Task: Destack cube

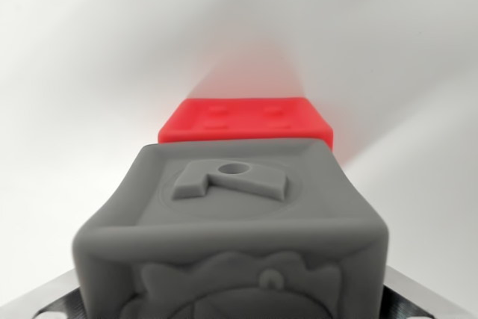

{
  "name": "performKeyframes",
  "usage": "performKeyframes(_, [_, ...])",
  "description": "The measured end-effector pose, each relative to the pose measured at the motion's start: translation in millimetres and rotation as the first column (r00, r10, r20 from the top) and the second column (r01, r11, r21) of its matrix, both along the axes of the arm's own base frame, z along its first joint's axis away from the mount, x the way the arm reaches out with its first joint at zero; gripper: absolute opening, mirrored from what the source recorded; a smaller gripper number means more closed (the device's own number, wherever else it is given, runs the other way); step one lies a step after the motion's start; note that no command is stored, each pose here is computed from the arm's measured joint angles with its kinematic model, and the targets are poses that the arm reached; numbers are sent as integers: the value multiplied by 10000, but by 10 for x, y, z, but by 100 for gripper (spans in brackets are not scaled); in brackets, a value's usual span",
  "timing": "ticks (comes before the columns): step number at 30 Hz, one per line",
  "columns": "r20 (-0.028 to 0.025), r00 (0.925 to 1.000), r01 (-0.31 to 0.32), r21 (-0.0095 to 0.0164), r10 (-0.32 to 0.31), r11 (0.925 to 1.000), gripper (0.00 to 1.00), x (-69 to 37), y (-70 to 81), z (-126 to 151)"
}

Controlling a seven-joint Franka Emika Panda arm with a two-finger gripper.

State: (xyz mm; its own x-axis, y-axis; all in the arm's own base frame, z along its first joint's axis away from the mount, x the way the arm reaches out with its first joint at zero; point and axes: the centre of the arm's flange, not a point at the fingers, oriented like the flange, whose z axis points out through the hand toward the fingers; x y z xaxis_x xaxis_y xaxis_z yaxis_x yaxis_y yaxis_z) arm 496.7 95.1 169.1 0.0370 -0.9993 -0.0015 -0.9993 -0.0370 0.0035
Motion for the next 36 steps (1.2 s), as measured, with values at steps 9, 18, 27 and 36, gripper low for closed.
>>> performKeyframes(9, [11, 10000, 0, 2, 0, 10000, 0, 2, 0, 12])
performKeyframes(18, [34, 10000, -1, 1, 1, 10000, 0, 8, 1, 95])
performKeyframes(27, [36, 10000, -2, -5, 2, 10000, 0, 10, 0, 214])
performKeyframes(36, [47, 10000, -4, -13, 4, 10000, 0, 13, 0, 390])
